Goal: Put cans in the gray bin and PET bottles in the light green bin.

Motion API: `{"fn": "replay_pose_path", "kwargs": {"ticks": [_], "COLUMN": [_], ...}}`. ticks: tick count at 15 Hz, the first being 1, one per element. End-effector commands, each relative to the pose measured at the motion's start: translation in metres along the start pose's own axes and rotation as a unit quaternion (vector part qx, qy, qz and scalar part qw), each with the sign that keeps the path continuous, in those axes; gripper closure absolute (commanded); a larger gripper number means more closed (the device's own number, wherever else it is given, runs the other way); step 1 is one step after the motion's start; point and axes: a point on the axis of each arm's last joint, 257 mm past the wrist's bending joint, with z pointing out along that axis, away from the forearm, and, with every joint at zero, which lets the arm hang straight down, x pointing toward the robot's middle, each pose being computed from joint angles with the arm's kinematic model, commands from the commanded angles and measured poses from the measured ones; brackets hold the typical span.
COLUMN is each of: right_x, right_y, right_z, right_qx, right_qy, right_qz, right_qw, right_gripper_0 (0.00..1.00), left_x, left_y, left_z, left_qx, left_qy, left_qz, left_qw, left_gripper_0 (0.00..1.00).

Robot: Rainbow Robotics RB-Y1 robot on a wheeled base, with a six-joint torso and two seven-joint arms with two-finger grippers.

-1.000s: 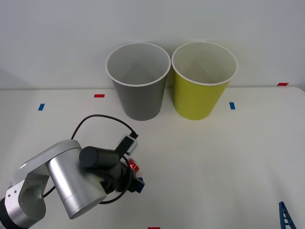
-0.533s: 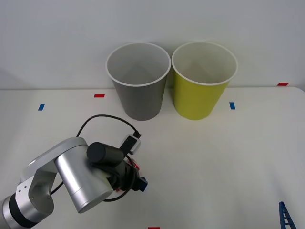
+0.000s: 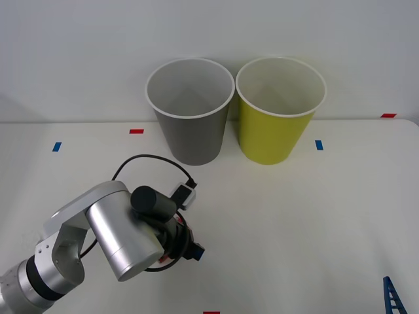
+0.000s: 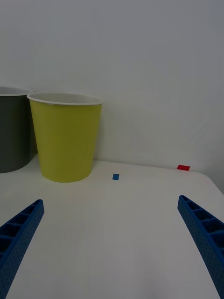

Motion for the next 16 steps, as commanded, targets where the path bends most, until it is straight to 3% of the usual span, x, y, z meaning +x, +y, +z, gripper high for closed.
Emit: {"fn": "replay_pose_path", "kwargs": {"ticks": [1,4,7,10,11,12,16], "right_x": [0.0,0.0,0.0,0.0,0.0,0.0,0.0], "right_y": [0.0,0.0,0.0,0.0,0.0,0.0,0.0], "right_z": [0.0,0.0,0.0,0.0,0.0,0.0,0.0], "right_qx": [0.0,0.0,0.0,0.0,0.0,0.0,0.0], "right_qy": [0.0,0.0,0.0,0.0,0.0,0.0,0.0], "right_qz": [0.0,0.0,0.0,0.0,0.0,0.0,0.0], "right_qw": [1.0,1.0,1.0,1.0,1.0,1.0,1.0], "right_gripper_0": [0.0,0.0,0.0,0.0,0.0,0.0,0.0], "left_x": [0.004,0.011,0.016,0.013,0.015,0.014,0.014], "left_y": [-0.002,0.003,0.016,0.023,0.023,0.022,0.022], "left_z": [0.005,0.007,0.006,0.006,0.006,0.006,0.006], "left_qx": [0.005,0.0,-0.023,-0.035,-0.035,-0.033,-0.033], "left_qy": [0.01,0.022,0.035,0.031,0.033,0.032,0.032], "left_qz": [-0.002,0.005,0.023,0.03,0.03,0.032,0.033], "left_qw": [0.9999,0.9998,0.9988,0.9985,0.9984,0.9984,0.9984], "left_gripper_0": [0.0,0.0,0.0,0.0,0.62,1.0,1.0]}}
